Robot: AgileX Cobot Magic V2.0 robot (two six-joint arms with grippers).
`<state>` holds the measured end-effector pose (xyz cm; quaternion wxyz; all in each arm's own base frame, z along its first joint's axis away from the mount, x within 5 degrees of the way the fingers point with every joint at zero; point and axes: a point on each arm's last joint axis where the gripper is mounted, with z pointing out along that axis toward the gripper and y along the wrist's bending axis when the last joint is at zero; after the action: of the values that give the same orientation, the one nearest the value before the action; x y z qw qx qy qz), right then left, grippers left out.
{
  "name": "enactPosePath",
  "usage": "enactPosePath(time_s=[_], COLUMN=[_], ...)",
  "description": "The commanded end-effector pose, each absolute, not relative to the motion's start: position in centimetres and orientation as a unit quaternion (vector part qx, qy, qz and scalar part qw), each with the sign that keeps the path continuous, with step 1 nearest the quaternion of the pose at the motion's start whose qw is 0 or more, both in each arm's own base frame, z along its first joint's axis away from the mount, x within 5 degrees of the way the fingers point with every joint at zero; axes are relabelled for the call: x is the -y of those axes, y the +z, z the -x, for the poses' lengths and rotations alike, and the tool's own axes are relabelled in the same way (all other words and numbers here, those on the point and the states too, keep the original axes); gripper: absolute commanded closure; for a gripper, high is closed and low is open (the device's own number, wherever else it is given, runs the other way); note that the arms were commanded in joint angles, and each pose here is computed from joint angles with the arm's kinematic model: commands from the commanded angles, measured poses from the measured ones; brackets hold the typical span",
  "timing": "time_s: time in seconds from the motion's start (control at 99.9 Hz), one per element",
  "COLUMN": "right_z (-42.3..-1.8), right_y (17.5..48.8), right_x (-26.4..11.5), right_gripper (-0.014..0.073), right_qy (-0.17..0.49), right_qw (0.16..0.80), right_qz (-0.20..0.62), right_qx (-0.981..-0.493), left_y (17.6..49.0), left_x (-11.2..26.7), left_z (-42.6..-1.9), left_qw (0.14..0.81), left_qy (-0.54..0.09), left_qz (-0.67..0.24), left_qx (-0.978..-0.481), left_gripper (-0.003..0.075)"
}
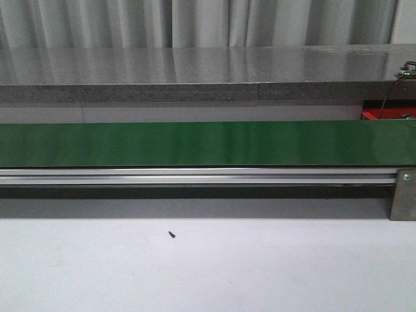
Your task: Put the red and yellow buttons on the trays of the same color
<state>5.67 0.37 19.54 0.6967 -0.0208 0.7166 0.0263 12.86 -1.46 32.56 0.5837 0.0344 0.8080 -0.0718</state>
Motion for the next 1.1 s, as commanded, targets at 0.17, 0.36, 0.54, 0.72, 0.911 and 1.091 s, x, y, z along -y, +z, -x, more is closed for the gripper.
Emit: enactPosePath(time_s=[0.17, 0.36, 0.54, 0.72, 0.911, 1.091], right_z=[-5.42, -5.42, -5.42, -5.42, -5.42, -5.42], right_y=[21.02, 21.02, 21.02, 21.02, 21.02, 21.02], right_x=[-0.38, -0.38, -0.38, -0.38, -0.38, -0.38], right_gripper=[0.0691, 0.0691, 0.0691, 0.0691, 0.0691, 0.0691], right_qy=[0.024, 0.024, 0.024, 0.024, 0.024, 0.024], right_qw=[0.739, 0.739, 0.739, 0.739, 0.739, 0.739], right_qz=[0.025, 0.025, 0.025, 0.025, 0.025, 0.025], right_qx=[-0.672, -0.672, -0.672, -0.672, -0.672, -0.672], left_y=[34.07, 34.07, 34.07, 34.07, 34.19, 34.24], left_x=[1.40, 1.40, 1.40, 1.40, 1.35, 1.38], left_z=[-12.98, -12.98, -12.98, -12.98, -13.01, -12.71], left_qw=[0.620, 0.620, 0.620, 0.620, 0.626, 0.655], left_qy=[-0.076, -0.076, -0.076, -0.076, -0.074, -0.047], left_qz=[-0.022, -0.022, -0.022, -0.022, -0.020, -0.041], left_qx=[-0.780, -0.780, -0.780, -0.780, -0.776, -0.753], left_gripper=[0.0740, 0.0740, 0.0740, 0.0740, 0.0740, 0.0740])
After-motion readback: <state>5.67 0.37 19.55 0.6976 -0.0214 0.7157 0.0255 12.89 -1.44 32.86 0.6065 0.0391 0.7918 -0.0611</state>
